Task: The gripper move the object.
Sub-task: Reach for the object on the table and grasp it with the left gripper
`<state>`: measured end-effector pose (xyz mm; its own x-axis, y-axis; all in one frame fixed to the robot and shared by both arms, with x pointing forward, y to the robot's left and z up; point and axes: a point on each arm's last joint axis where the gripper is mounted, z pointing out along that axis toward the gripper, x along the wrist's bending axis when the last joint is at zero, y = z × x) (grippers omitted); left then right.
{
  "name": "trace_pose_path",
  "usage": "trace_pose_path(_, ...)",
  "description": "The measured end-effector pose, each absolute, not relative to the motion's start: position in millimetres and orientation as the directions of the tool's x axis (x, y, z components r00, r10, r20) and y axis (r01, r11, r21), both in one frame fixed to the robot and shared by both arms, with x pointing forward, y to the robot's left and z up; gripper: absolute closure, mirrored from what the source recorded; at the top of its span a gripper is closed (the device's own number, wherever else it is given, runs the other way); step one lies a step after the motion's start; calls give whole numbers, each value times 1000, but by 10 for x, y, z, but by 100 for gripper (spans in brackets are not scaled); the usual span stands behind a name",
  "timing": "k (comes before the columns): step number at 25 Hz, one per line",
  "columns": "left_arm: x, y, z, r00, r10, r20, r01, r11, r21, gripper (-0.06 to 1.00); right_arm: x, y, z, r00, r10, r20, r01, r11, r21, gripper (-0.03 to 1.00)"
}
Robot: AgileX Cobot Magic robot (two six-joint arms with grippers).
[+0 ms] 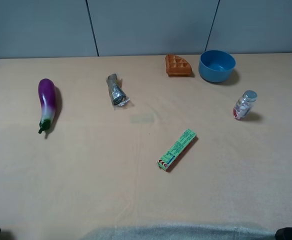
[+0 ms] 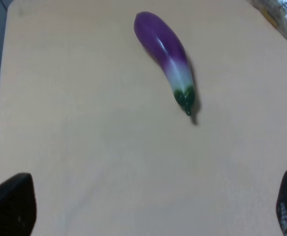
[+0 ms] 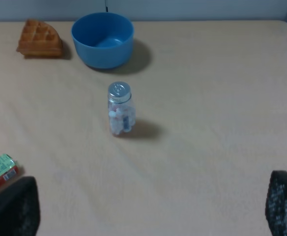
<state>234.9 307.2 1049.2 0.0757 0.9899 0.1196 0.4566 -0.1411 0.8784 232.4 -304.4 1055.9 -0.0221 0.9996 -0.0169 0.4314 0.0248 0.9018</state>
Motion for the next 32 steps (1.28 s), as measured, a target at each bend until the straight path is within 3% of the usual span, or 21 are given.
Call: trace_pose_path(32,2349,3072,10492,76,990,120,457,-141,878,-3,2324,-3044,10559,-22,1000,-17,431,25,902,28)
